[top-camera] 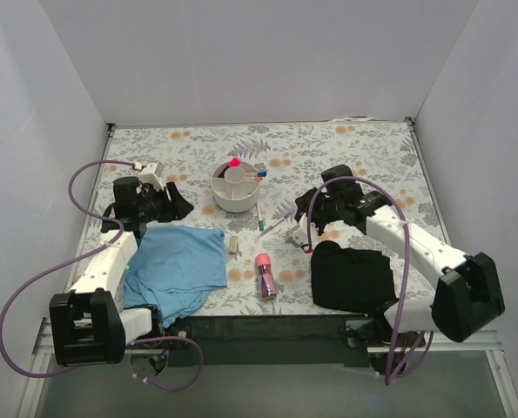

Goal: Sort the stationery into containers
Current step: Pick up the pen from the center of the board.

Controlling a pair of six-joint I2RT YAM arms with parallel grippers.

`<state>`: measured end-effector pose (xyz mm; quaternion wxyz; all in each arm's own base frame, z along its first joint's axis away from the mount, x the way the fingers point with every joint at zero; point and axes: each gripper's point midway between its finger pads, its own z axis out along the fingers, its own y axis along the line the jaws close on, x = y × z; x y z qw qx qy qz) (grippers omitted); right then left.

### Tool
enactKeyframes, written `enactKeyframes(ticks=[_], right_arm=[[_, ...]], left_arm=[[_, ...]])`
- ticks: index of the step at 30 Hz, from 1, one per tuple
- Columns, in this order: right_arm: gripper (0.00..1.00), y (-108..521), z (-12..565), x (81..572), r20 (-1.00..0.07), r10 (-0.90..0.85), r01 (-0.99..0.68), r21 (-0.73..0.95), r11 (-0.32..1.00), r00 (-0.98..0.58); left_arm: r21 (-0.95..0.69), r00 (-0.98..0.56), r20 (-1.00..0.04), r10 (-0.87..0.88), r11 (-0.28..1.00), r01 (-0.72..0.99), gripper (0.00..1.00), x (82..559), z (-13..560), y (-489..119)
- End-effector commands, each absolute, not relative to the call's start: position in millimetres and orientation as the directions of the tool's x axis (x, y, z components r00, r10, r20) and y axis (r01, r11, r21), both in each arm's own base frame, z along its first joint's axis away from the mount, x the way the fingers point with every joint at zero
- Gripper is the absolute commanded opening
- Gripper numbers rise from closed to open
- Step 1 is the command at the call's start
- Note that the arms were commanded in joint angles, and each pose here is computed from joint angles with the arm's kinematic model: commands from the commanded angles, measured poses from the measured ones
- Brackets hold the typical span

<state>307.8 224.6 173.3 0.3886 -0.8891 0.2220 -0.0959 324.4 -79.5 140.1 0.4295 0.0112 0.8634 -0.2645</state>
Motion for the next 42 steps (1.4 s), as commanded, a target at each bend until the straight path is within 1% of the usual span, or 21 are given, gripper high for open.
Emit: enactKeyframes(ticks=[1,2,3,5,6,8,10,13,15,18,19,21,22,29,33,35,38,42], right_arm=[[0.35,273.2,177.8,294.5,0.087,-0.075,0.017,-0.759,-0.651,0.993],[0.35,280.8,188.0,300.9,0.094,-0.060,0.034,-0.770,-0.637,0.994],[0.34,288.3,180.3,304.8,0.063,-0.037,0.025,-0.770,-0.638,0.997],[0.34,298.9,178.4,315.2,0.066,-0.002,0.050,-0.768,-0.639,0.998],[0.33,303.4,178.8,315.2,0.054,0.013,0.050,-0.778,-0.627,0.998],[0.33,310.0,171.8,317.9,0.060,0.056,0.082,-0.780,-0.621,0.997],[0.31,317.1,167.0,313.4,0.069,0.111,0.122,-0.788,-0.603,0.991],[0.29,325.7,147.6,309.7,0.098,0.192,0.197,-0.769,-0.609,0.976],[0.29,328.0,129.3,309.2,0.139,0.256,0.273,-0.737,-0.618,0.957],[0.28,333.9,111.6,310.5,0.145,0.301,0.310,-0.718,-0.623,0.942],[0.28,339.0,113.6,314.1,0.158,0.308,0.324,-0.715,-0.619,0.938],[0.29,345.3,104.9,317.0,0.145,0.318,0.322,-0.713,-0.623,0.937],[0.29,352.0,109.8,321.3,0.164,0.324,0.339,-0.713,-0.614,0.932],[0.29,373.7,90.7,336.4,0.174,0.347,0.369,-0.673,-0.642,0.922],[0.29,375.5,83.5,338.5,0.172,0.356,0.379,-0.641,-0.668,0.919],[0.31,374.1,77.3,341.9,0.171,0.356,0.382,-0.606,-0.697,0.919],[0.34,375.5,74.0,343.2,0.168,0.359,0.385,-0.594,-0.706,0.918],[0.34,379.2,73.9,348.3,0.176,0.360,0.393,-0.575,-0.717,0.916]], left_arm=[[-0.418,-0.582,-0.786,-0.210,0.873,0.250,0.49,326.3,158.8,-70.7],[-0.421,-0.575,-0.789,-0.219,0.873,0.245,0.50,324.9,161.7,-69.3],[-0.439,-0.582,-0.781,-0.226,0.862,0.255,0.50,320.9,160.0,-70.9],[-0.472,-0.601,-0.762,-0.240,0.842,0.262,0.51,314.7,158.1,-75.6],[-0.495,-0.619,-0.745,-0.249,0.828,0.263,0.53,309.6,152.5,-79.2],[-0.551,-0.654,-0.712,-0.256,0.781,0.293,0.54,301.2,149.7,-91.2],[-0.578,-0.677,-0.683,-0.273,0.768,0.274,0.53,300.1,145.1,-93.4],[-0.562,-0.674,-0.691,-0.263,0.781,0.272,0.53,304.7,147.2,-90.8],[-0.546,-0.665,-0.701,-0.259,0.794,0.267,0.53,307.4,148.8,-87.4],[-0.534,-0.652,-0.713,-0.259,0.803,0.265,0.53,309.4,151.7,-84.8],[-0.531,-0.649,-0.716,-0.257,0.804,0.268,0.53,307.5,151.2,-85.2],[-0.527,-0.648,-0.718,-0.255,0.807,0.266,0.53,305.1,149.7,-84.7],[-0.525,-0.644,-0.721,-0.256,0.808,0.267,0.53,303.7,150.1,-84.2],[-0.535,-0.649,-0.711,-0.271,0.807,0.250,0.53,293.9,142.9,-83.0],[-0.531,-0.643,-0.716,-0.270,0.809,0.252,0.53,293.7,142.9,-82.4],[-0.529,-0.639,-0.720,-0.271,0.810,0.253,0.53,294.3,143.0,-82.4],[-0.523,-0.626,-0.731,-0.271,0.812,0.260,0.54,294.2,145.1,-81.7],[-0.521,-0.616,-0.738,-0.274,0.812,0.263,0.54,291.1,144.1,-82.1]])
